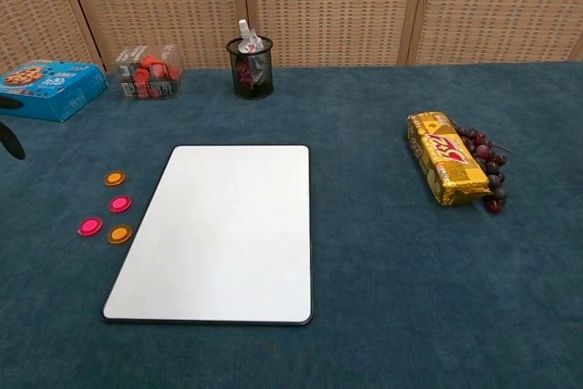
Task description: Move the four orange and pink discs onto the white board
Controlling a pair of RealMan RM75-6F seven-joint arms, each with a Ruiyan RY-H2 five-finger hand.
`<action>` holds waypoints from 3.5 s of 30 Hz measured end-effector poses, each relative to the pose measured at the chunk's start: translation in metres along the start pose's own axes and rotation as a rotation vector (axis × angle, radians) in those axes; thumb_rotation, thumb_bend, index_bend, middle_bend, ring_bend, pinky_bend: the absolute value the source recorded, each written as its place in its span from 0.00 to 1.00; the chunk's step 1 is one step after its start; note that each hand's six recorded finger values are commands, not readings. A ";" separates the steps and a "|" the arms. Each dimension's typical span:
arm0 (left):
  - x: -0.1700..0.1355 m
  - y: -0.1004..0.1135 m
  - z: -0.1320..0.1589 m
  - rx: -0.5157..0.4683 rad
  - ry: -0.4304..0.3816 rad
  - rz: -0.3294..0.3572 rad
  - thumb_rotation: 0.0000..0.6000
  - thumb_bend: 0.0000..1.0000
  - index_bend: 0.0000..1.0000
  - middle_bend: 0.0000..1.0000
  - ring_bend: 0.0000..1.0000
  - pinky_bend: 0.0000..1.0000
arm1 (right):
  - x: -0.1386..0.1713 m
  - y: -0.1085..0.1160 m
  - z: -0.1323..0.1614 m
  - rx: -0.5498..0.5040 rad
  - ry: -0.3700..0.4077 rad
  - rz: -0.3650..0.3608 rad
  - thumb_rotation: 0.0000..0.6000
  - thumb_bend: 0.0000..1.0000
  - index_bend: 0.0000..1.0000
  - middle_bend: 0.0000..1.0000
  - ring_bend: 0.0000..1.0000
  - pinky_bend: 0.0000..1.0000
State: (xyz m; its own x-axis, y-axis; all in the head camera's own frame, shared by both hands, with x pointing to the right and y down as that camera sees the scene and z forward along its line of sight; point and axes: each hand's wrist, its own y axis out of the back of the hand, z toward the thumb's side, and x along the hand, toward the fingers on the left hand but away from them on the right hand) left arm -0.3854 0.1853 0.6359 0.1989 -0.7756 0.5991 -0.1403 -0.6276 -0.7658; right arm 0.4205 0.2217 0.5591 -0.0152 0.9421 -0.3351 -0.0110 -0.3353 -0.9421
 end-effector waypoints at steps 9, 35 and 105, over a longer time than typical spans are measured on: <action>0.034 -0.027 0.033 0.083 0.016 -0.095 1.00 0.30 0.39 0.00 0.00 0.00 | -0.001 0.000 -0.001 -0.020 0.007 0.010 1.00 0.00 0.00 0.00 0.00 0.00; 0.068 -0.073 0.066 0.158 0.045 -0.157 1.00 0.30 0.39 0.00 0.00 0.00 | -0.002 -0.001 -0.003 -0.047 -0.001 0.028 1.00 0.00 0.00 0.00 0.00 0.00; 0.104 -0.028 0.081 0.083 0.020 -0.082 1.00 0.30 0.31 0.00 0.00 0.00 | -0.002 -0.005 -0.005 -0.081 -0.022 0.079 1.00 0.00 0.00 0.00 0.00 0.00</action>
State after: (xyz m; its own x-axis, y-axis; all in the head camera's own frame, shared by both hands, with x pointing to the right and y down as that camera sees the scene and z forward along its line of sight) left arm -0.2825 0.1275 0.7013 0.1869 -0.7236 0.6644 -0.0431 -0.6817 -0.7304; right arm 0.4258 0.2216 0.5648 -0.0348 0.9121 -0.4085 0.0721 -0.4054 -0.9113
